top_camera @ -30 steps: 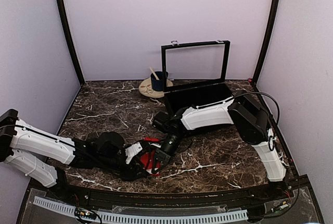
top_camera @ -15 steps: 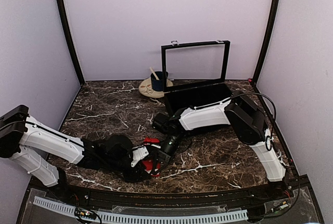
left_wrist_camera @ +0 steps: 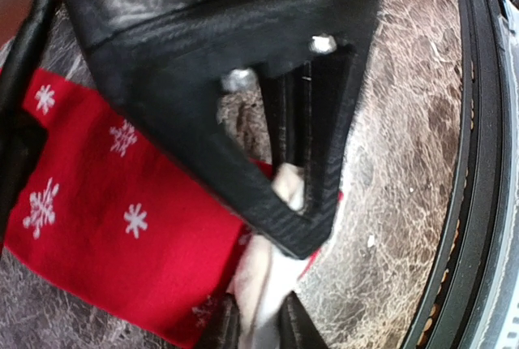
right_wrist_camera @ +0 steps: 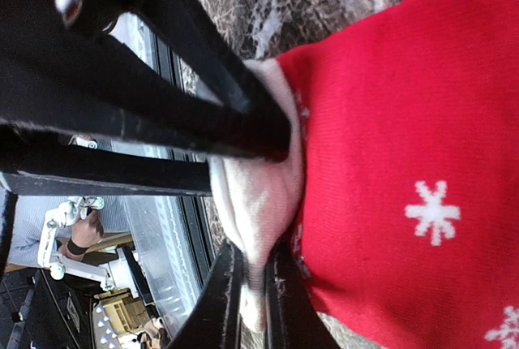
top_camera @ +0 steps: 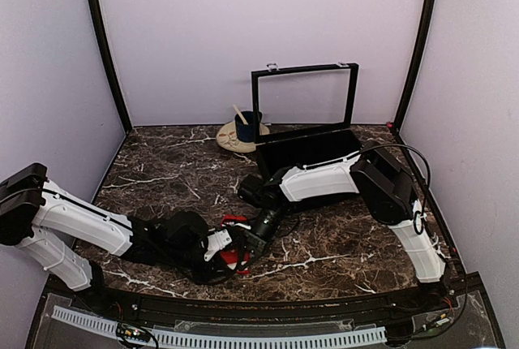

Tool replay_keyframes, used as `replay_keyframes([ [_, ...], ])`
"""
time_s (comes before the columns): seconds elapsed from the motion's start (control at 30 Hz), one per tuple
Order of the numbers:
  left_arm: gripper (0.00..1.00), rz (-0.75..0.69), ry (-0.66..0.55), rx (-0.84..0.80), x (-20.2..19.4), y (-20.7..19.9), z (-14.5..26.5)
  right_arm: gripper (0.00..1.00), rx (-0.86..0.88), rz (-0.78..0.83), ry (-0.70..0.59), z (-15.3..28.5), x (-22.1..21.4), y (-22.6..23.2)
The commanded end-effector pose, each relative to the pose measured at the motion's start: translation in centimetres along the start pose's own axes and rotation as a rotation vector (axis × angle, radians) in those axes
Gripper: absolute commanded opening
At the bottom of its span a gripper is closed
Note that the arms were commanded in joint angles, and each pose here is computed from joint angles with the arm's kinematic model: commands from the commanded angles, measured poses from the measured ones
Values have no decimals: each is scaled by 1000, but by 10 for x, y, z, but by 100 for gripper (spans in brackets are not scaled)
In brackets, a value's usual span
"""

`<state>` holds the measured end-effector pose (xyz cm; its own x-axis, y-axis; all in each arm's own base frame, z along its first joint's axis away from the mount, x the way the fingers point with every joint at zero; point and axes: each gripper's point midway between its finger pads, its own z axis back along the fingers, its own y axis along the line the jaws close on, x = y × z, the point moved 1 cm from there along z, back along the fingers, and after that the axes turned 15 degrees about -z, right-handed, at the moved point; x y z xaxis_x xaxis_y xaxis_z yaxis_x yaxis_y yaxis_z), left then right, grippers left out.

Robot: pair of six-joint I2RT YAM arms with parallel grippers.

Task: Roll the socks
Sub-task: Roll the sock at the center of the board.

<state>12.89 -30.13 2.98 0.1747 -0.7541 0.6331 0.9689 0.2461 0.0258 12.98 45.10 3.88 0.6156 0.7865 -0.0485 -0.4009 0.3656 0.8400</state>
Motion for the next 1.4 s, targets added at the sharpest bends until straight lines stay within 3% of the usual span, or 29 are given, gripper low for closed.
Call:
replay_keyframes([
  [0.0, 14, 2, 50, -23, -11, -5, -2, 4, 17, -17, 0, 2, 4, -1],
  [0.13, 1, 0, 51, -37, -9, -7, -2, 8, 6, -21, -3, 2, 4, -3],
  [0.33, 0, 11, 62, -62, -10, -11, -1, 20, -1, -23, -31, 6, 6, -3],
  [0.43, 0, 25, 71, -64, -12, -12, -1, 35, 4, -30, -53, 9, 5, -4],
  [0.5, 0, 32, 76, -64, -13, -12, -1, 37, 7, -27, -72, 11, 6, -3],
  [0.97, 0, 98, 65, -93, -11, -11, 5, 37, -43, -26, -204, 35, 4, -10],
  [1.37, 0, 192, 48, -217, 4, -5, 8, 36, -164, 76, -385, 69, 6, -3],
])
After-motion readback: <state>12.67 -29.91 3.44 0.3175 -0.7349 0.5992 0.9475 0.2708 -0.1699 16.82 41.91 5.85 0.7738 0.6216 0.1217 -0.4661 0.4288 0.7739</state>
